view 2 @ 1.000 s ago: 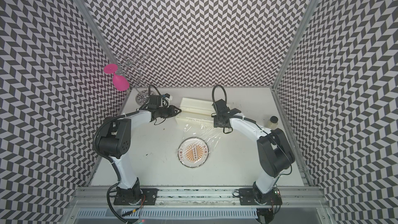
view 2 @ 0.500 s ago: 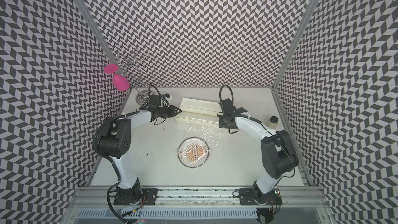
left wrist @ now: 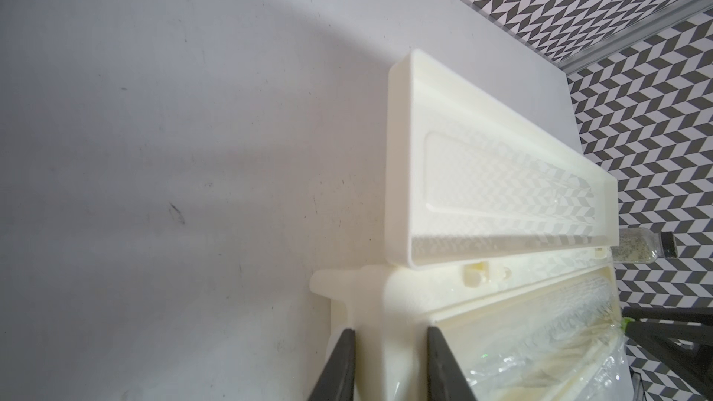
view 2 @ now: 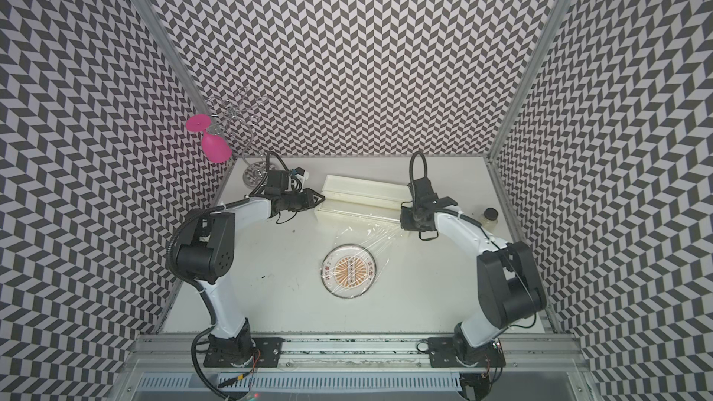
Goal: Wrap the plate with plastic wrap
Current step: Tear off the plastic wrap from the plastic wrap cutting box, then pick up the plate at the center of the board.
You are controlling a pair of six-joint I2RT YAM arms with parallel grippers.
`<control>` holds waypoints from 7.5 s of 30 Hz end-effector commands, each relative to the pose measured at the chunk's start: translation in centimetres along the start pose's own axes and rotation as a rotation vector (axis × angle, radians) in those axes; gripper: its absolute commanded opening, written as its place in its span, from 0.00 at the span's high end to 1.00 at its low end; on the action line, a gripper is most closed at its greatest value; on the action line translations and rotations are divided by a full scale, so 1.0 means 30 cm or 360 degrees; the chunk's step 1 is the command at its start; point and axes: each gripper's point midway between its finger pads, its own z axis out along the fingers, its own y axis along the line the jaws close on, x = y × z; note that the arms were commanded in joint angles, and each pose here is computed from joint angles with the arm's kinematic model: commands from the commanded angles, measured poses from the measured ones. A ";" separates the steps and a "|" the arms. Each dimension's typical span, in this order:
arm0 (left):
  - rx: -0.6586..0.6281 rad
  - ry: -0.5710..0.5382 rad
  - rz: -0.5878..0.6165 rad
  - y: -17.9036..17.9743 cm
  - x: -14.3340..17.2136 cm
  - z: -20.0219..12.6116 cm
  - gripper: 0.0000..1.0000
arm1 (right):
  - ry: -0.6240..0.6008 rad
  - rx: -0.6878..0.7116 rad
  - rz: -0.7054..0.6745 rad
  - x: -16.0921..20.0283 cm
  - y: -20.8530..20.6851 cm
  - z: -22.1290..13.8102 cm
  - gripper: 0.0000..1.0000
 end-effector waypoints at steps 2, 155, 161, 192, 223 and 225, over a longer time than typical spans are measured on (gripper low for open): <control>-0.0425 0.0330 -0.0207 0.253 0.255 0.027 1.00 | 0.0162 0.0044 -0.0031 0.091 -0.052 0.035 0.88; 0.0008 0.0473 -0.0225 -0.163 0.922 -0.223 0.72 | -0.0158 -0.0250 0.0520 0.188 0.120 0.212 0.84; 0.0008 0.0475 -0.0228 -0.162 0.927 -0.229 0.73 | -0.0161 -0.0280 0.0395 0.107 0.143 0.093 0.52; 0.0147 0.0508 -0.0407 -0.189 0.968 -0.233 0.93 | 0.0464 -0.0807 0.0508 0.704 0.350 0.001 0.56; 0.0544 0.0325 -0.0455 -0.357 0.654 -0.370 0.78 | 0.0022 -0.1321 0.0560 0.478 0.413 -0.209 1.00; 0.0544 0.0291 -0.0441 -0.364 0.613 -0.393 0.67 | 0.0004 -0.1322 0.0589 0.445 0.414 -0.227 1.00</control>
